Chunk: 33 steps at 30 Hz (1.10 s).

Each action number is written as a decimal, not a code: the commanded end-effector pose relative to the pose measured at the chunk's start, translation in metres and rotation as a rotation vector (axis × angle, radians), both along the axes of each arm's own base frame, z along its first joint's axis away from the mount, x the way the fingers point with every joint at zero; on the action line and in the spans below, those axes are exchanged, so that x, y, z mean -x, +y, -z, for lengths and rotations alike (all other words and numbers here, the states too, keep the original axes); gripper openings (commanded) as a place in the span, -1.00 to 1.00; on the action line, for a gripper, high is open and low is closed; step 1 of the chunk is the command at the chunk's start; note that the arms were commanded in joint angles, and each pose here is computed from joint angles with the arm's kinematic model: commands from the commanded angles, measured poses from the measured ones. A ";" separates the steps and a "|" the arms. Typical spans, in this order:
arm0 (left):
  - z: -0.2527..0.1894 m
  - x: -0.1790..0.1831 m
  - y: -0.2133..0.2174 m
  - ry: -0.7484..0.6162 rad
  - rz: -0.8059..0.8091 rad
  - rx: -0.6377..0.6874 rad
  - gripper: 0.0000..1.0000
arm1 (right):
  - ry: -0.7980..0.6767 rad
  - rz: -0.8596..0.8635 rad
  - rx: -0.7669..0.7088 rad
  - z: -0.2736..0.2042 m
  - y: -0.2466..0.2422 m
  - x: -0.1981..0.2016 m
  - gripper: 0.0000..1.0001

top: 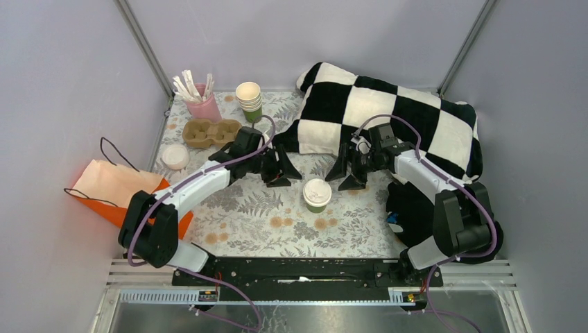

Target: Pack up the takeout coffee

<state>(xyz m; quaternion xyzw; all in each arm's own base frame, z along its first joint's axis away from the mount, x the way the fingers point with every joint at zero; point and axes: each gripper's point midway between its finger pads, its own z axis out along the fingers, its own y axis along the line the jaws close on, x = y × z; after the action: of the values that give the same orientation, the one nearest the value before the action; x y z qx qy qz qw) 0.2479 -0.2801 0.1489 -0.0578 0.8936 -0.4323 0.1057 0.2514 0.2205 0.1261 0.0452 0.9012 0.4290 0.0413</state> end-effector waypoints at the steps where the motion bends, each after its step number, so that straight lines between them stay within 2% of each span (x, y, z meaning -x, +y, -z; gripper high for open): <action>1: -0.007 0.000 -0.001 0.001 -0.002 0.080 0.07 | -0.006 0.019 -0.041 -0.007 -0.004 0.007 0.45; 4: -0.001 0.001 -0.003 0.024 0.010 0.084 -0.02 | 0.009 0.037 -0.035 -0.002 -0.009 0.009 0.30; 8: 0.004 0.003 -0.003 0.031 0.025 0.075 -0.08 | 0.015 0.064 -0.022 0.002 -0.017 0.010 0.24; 14: 0.018 0.011 -0.007 0.052 0.055 0.040 -0.17 | 0.044 0.030 0.001 0.012 -0.018 0.018 0.02; 33: 0.032 0.009 -0.016 0.051 0.071 -0.008 -0.20 | 0.064 -0.026 0.005 0.025 -0.003 0.026 0.00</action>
<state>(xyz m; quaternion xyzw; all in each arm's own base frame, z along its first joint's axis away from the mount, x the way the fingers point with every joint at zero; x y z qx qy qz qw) 0.2294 -0.2902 0.1152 -0.0503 0.8998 -0.4309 0.0476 0.2275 0.2128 0.1037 0.0588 0.9042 0.4228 0.0102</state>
